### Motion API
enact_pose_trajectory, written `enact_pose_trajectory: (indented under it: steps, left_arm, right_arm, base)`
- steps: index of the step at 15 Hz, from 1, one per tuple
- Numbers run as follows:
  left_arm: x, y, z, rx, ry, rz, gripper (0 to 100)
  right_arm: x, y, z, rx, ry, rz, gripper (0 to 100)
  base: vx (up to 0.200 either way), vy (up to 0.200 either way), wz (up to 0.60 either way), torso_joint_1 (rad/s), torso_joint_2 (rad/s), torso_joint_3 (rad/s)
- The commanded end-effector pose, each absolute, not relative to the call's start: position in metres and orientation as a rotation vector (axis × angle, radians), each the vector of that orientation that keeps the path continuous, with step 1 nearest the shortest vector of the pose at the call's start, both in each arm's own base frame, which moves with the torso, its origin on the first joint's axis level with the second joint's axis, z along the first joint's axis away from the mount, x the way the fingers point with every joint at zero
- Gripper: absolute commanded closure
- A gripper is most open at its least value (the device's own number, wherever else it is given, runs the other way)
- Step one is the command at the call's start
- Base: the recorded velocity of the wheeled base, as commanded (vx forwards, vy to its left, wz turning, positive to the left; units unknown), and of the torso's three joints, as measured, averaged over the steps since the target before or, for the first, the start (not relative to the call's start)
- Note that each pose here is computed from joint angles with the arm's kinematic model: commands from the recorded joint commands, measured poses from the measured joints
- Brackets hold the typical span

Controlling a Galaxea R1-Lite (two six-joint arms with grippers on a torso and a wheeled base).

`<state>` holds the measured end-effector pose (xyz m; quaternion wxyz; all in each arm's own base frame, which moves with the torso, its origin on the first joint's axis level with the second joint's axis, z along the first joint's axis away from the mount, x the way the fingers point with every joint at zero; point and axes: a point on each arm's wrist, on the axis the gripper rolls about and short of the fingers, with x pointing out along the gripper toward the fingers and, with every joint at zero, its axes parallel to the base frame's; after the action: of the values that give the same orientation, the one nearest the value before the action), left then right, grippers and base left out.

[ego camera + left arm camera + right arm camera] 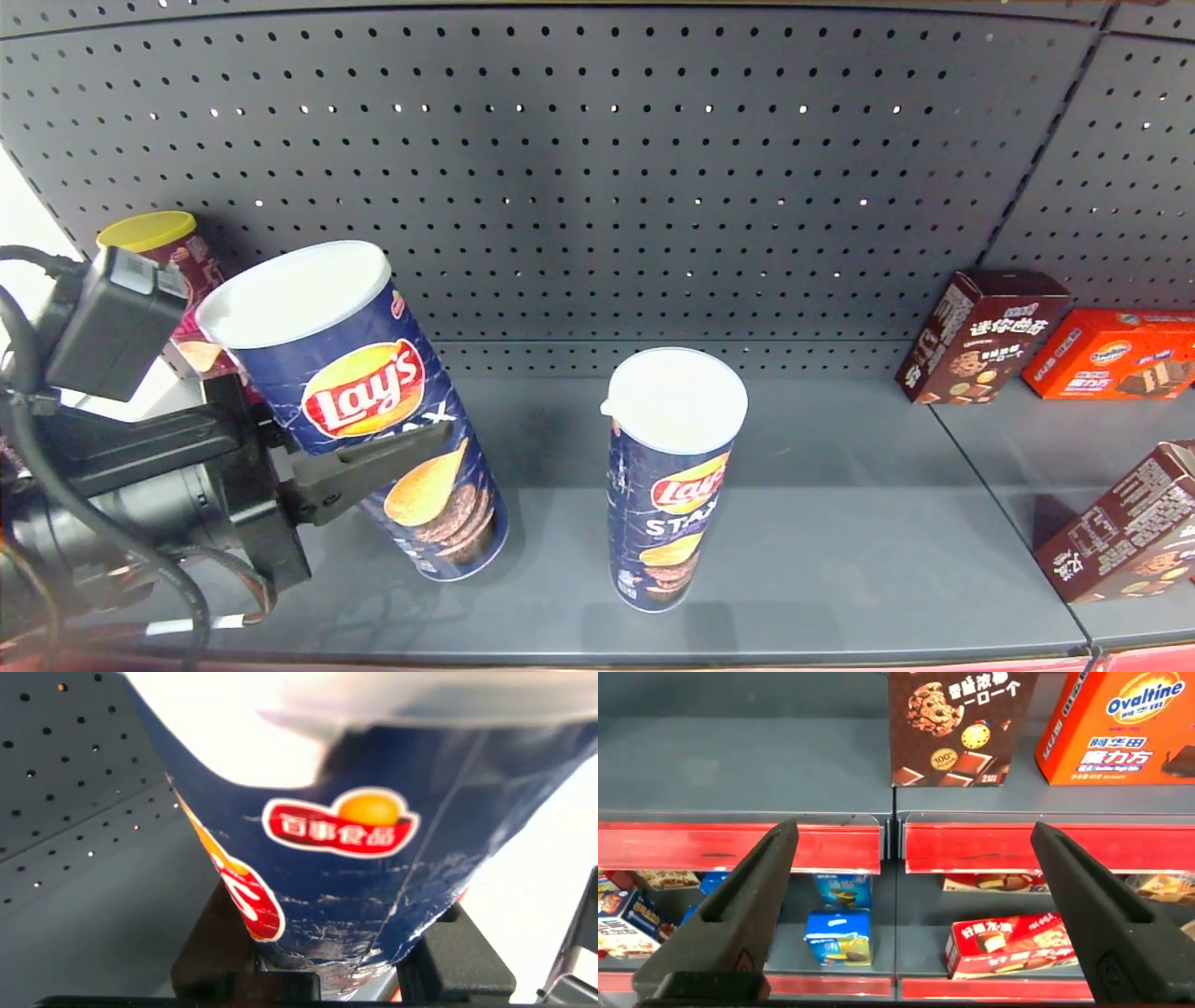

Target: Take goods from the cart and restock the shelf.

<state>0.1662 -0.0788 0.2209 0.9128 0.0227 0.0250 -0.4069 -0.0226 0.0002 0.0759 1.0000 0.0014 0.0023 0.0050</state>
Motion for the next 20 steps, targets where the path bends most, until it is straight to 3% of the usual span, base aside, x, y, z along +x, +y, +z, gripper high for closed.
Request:
enact_pose_trajectory:
  steps: [1, 8, 20]
  left_arm:
    - [0.193, -0.089, 0.218, 0.048, 0.094, -0.835, 100]
    - [0.272, -0.121, 0.221, 0.098, 0.084, -0.855, 100]
    - [0.329, -0.154, 0.22, 0.14, 0.026, -0.958, 100]
  right_arm:
    - [-0.023, 0.0, 0.076, 0.003, 0.005, 0.011, 0]
    - [-0.023, 0.0, 0.076, 0.003, 0.003, 0.011, 0]
    - [-0.023, 0.0, 0.076, 0.003, 0.003, 0.011, 0]
  base:
    - [0.0, 0.0, 0.0, 0.0, 0.0, 0.0]
    - [0.0, 0.0, 0.0, 0.0, 0.0, 0.0]
    - [0.0, 0.0, 0.0, 0.0, 0.0, 0.0]
